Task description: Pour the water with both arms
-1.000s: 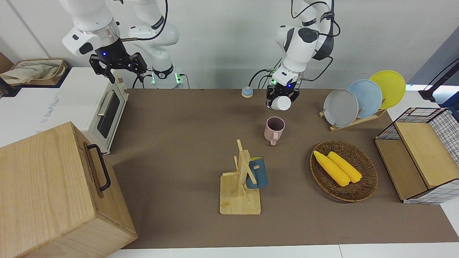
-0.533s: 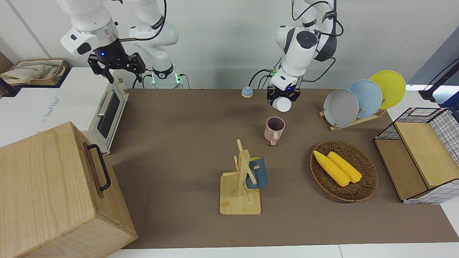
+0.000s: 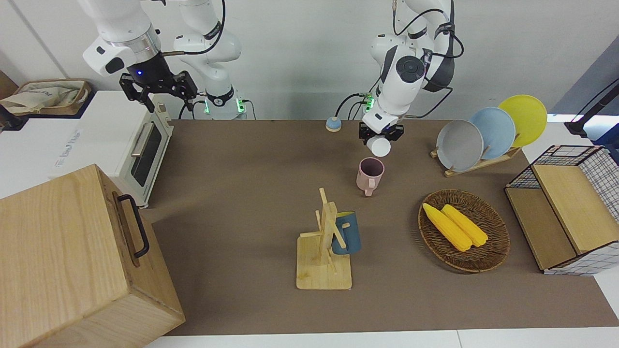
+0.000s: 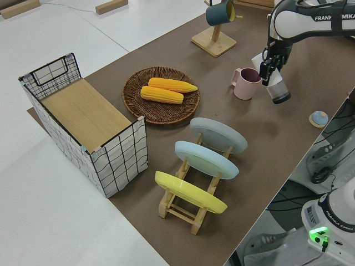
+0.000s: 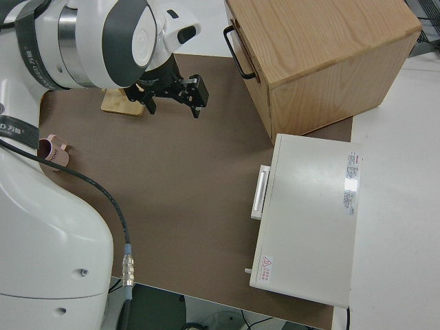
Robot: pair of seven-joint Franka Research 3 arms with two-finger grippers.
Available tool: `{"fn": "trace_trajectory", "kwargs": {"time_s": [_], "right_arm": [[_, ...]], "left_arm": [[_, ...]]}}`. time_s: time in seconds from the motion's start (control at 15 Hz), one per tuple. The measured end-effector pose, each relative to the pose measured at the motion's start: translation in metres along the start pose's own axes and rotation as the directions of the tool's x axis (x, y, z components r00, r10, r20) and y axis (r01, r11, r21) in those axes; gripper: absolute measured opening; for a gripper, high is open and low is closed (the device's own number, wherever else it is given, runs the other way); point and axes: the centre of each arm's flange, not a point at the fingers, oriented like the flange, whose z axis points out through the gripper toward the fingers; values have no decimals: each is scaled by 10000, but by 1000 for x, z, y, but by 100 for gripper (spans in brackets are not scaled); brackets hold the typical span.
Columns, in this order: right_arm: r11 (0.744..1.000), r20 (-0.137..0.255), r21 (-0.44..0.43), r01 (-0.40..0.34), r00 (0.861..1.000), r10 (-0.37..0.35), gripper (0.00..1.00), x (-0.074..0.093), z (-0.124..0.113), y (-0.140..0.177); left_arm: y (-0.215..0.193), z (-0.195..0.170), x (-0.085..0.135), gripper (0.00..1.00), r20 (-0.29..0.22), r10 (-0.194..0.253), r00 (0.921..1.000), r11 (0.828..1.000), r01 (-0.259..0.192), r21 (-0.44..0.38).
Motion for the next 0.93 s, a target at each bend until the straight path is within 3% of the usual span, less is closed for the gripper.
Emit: {"fn": "trace_trajectory", "kwargs": {"time_s": [0.67, 0.93], "right_arm": [[10000, 0, 3, 17, 10000, -17, 99, 0, 0, -1], [10000, 1, 4, 18, 10000, -18, 99, 0, 0, -1]], "left_arm": [[1, 13, 8, 63, 767, 5, 9971, 9999, -17, 152], [4, 8, 15, 63, 1378, 56, 9904, 9994, -101, 324]]}}
